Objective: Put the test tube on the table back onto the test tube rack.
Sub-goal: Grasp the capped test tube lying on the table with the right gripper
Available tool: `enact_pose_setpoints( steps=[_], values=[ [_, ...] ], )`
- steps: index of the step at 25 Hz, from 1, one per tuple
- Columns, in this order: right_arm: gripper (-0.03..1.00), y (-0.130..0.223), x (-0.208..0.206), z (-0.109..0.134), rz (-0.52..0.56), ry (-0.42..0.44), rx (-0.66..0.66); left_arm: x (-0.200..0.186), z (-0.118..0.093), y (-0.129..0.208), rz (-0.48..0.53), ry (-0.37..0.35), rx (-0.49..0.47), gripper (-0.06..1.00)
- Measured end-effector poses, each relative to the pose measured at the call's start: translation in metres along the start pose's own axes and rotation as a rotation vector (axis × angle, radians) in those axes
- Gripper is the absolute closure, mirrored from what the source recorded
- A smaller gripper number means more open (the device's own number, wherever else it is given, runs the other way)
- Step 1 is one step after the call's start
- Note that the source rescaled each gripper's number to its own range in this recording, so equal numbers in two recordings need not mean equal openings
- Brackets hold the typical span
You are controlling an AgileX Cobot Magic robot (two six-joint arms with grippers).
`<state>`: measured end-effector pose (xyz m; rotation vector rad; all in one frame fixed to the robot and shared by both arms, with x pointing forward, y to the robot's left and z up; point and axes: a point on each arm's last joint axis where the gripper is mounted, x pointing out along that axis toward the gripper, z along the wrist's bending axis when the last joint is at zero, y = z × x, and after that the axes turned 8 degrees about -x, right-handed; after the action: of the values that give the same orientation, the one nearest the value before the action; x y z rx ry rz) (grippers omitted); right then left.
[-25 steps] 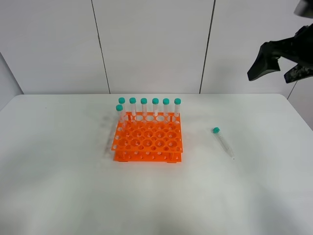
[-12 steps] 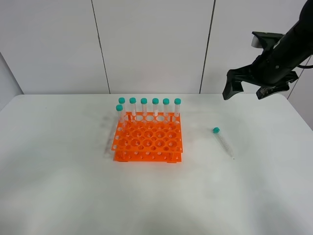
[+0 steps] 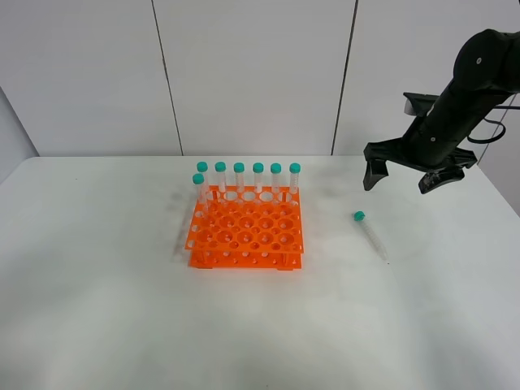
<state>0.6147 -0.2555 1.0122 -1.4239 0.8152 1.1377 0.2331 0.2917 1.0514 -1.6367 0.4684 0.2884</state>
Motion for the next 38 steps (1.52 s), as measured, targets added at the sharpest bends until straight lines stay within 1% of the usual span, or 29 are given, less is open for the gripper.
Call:
enact_pose_setpoints(
  steps=[4, 6, 9, 11, 15, 19, 22, 28, 30, 34, 36, 38],
  values=[
    [-0.03, -0.001, 0.006, -0.001, 0.005, 0.000, 0.001, 0.000, 0.000, 0.000, 0.000, 0.000, 0.000, -0.01],
    [-0.03, 0.000, 0.012, 0.000, 0.022, 0.013, -0.019, 0.000, 0.000, 0.000, 0.000, 0.000, 0.000, -0.01],
    [-0.03, 0.002, 0.022, 0.010, 0.071, 0.068, -0.110, 0.000, 0.000, 0.000, 0.000, 0.000, 0.000, -0.01],
    [-0.03, 0.001, 0.028, 0.022, 0.073, 0.093, -0.150, 0.000, 0.000, 0.000, 0.000, 0.000, 0.000, -0.01],
    [-0.03, -0.002, 0.035, 0.034, 0.054, 0.103, -0.158, 0.000, 0.000, 0.000, 0.000, 0.000, 0.000, -0.01],
    [-0.03, 0.003, 0.054, 0.031, 0.123, 0.125, -0.145, 0.000, 0.000, 0.000, 0.000, 0.000, 0.000, 0.00],
    [-0.03, 0.005, 0.067, 0.030, 0.160, 0.125, -0.144, 0.000, 0.000, 0.000, 0.000, 0.000, 0.000, 0.00],
    [-0.02, 0.005, 0.070, 0.030, 0.160, 0.118, -0.131, 0.000, 0.000, 0.000, 0.000, 0.000, 0.000, 0.00],
    [0.01, 0.006, 0.072, 0.028, 0.163, 0.080, -0.084, 0.000, 0.000, 0.000, 0.000, 0.000, 0.000, 0.00],
    [0.03, 0.006, 0.073, 0.009, 0.163, -0.010, 0.035, 0.000, 0.000, 0.000, 0.000, 0.000, 0.000, 0.00],
    [0.03, 0.007, 0.072, -0.003, 0.164, -0.006, 0.055, 0.000, 0.000, 0.000, 0.000, 0.000, 0.000, 0.00],
    [0.04, 0.008, 0.072, -0.007, 0.170, 0.009, 0.049, 0.000, 0.000, 0.000, 0.000, 0.000, 0.000, 0.00]
  ],
)
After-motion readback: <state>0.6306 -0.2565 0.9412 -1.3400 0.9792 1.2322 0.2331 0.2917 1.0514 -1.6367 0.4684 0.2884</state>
